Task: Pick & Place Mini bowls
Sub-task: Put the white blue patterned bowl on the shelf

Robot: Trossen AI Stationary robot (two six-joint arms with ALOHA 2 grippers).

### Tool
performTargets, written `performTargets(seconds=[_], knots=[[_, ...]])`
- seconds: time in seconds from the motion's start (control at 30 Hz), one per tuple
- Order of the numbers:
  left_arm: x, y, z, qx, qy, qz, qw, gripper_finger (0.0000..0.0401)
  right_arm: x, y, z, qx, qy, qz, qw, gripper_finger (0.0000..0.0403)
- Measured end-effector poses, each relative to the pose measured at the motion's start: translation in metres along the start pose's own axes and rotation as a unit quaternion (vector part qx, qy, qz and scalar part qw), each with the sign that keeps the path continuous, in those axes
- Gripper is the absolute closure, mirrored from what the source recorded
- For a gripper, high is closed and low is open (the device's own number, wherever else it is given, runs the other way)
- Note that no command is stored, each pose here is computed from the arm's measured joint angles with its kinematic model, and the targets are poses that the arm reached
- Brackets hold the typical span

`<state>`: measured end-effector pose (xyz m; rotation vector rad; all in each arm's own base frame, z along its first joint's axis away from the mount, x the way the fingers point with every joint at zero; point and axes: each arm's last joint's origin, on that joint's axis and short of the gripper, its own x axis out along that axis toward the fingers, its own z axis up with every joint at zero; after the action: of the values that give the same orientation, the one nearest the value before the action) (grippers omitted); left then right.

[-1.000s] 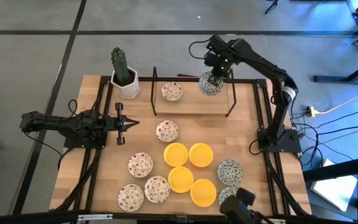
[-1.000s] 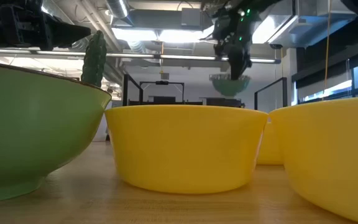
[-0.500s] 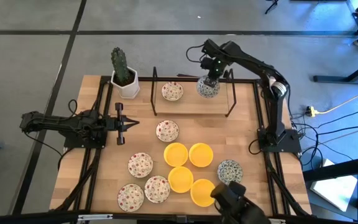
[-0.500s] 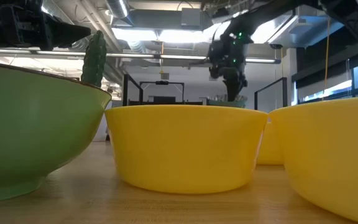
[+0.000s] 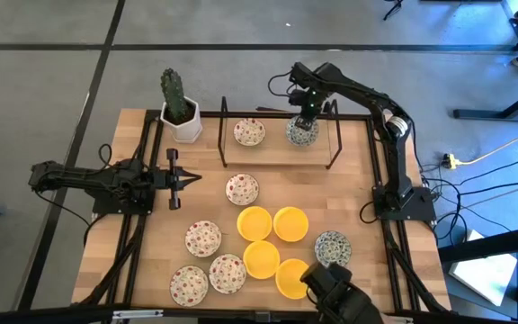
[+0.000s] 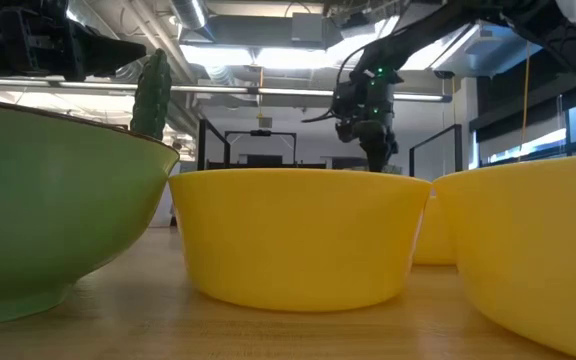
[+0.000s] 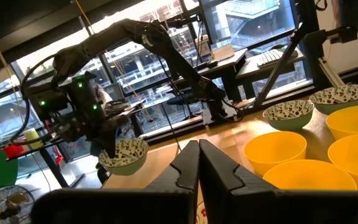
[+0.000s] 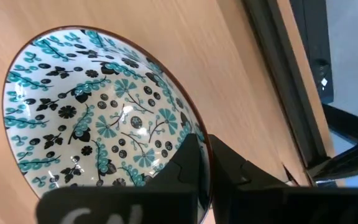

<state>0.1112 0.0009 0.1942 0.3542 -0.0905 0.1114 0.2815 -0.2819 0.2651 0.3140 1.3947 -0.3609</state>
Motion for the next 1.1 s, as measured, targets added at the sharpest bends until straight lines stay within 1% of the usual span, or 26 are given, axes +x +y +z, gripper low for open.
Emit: performTargets(seconds=[0.13, 0.3, 0.47, 0.93, 1.1], knots=[[0.0, 0.0, 0.0, 0.0, 0.0, 0.0, 1.0, 0.0399, 0.005, 0.001, -0.004, 0.0, 0.018, 0.007, 1.0, 0.039], [0.0, 0.0, 0.0, 0.0, 0.0, 0.0, 1.0, 0.0394, 0.014, -0.003, -0.007, 0.005, 0.02, 0.008, 1.0, 0.039], [0.0, 0.0, 0.0, 0.0, 0.0, 0.0, 1.0, 0.0397, 0.017, -0.008, -0.009, 0.009, 0.018, 0.008, 1.0, 0.0388], [0.0, 0.0, 0.0, 0.0, 0.0, 0.0, 1.0, 0.0396, 0.02, -0.011, -0.012, 0.02, 0.029, -0.002, 0.999, 0.0334], [0.0, 0.0, 0.0, 0.0, 0.0, 0.0, 1.0, 0.0399, 0.012, -0.011, -0.011, 0.025, 0.03, 0.001, 0.999, 0.0312]])
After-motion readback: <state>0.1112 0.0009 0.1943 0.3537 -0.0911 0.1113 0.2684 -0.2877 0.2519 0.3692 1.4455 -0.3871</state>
